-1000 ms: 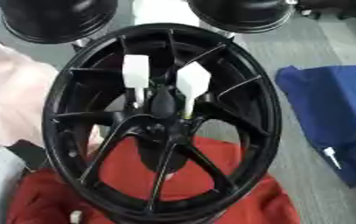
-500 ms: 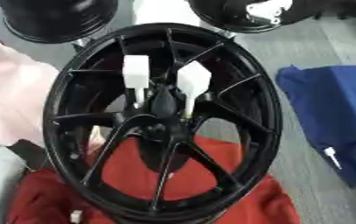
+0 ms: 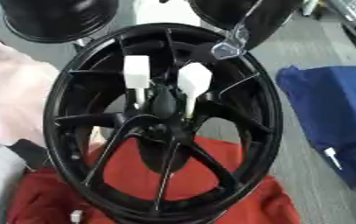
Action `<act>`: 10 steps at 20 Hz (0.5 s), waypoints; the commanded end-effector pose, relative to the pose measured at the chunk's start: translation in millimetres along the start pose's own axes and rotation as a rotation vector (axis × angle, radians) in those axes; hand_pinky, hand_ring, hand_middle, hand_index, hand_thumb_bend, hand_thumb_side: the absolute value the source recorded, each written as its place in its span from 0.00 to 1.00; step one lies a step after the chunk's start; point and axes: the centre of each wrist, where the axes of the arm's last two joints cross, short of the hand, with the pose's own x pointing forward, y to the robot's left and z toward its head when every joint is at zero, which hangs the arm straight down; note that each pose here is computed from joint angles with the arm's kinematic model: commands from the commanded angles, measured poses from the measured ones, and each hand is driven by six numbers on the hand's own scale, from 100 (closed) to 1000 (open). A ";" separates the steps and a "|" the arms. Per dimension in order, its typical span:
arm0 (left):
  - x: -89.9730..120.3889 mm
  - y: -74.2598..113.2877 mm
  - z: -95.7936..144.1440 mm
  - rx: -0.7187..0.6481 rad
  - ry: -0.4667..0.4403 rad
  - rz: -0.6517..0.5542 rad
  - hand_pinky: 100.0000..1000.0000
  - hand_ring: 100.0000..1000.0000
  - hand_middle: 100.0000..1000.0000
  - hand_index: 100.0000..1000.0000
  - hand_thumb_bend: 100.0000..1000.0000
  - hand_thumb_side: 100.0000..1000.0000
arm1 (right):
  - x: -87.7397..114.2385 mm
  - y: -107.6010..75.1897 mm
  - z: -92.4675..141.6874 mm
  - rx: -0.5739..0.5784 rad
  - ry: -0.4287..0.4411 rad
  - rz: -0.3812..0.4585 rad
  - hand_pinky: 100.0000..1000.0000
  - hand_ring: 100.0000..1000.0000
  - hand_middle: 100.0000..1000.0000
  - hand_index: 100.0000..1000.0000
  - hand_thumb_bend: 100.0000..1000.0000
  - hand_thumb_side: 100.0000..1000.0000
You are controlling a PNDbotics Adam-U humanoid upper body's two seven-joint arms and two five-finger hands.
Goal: Pull the pin out of the wheel hub.
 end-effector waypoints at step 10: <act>7.3 4.7 -4.1 -0.016 -0.025 -0.023 0.66 0.58 0.55 0.66 0.41 0.62 | -19.6 0.9 8.2 0.194 -0.056 -0.021 0.90 0.86 0.77 0.80 0.39 0.34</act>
